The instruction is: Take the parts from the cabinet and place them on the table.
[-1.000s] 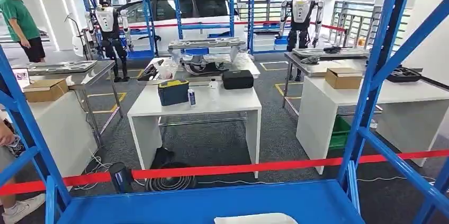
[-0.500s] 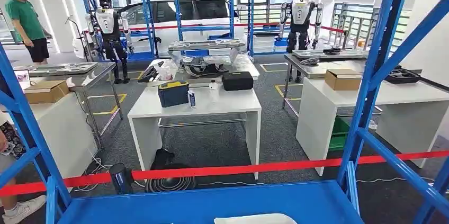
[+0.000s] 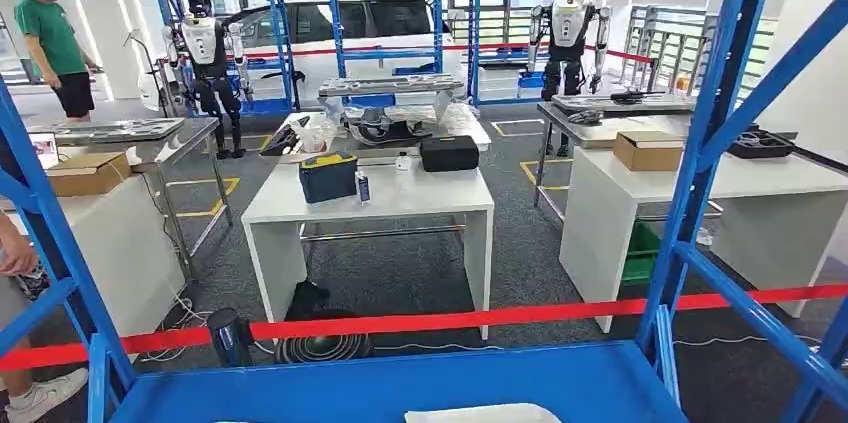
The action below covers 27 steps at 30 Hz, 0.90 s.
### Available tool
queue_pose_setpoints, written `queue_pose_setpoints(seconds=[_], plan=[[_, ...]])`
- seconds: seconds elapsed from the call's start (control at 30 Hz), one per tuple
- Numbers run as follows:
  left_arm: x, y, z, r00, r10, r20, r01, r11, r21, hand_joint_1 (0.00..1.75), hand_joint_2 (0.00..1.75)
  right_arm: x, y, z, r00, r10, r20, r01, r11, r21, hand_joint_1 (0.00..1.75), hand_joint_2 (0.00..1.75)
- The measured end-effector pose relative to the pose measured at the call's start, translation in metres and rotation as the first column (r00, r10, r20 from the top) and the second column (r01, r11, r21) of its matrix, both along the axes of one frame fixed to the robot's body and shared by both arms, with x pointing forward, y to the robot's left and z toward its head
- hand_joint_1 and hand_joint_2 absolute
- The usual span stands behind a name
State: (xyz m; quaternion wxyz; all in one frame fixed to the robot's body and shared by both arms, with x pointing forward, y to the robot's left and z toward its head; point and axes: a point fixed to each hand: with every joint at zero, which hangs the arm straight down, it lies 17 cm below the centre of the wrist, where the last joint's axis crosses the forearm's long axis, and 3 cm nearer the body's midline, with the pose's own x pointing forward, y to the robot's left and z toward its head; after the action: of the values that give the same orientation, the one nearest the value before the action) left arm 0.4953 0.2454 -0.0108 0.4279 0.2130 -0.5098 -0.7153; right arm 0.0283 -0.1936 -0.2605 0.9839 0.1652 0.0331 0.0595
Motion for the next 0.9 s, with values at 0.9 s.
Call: queue_pose_setpoints(seconds=[0.9], plan=[[-0.071, -0.087, 0.285, 0.948, 0.109, 0.3, 0.251, 0.326, -0.911, 1.75, 1.75, 0.005, 0.0, 0.0, 0.996, -0.087, 0.004, 0.087, 0.996, 0.008, 0.0, 1.75]])
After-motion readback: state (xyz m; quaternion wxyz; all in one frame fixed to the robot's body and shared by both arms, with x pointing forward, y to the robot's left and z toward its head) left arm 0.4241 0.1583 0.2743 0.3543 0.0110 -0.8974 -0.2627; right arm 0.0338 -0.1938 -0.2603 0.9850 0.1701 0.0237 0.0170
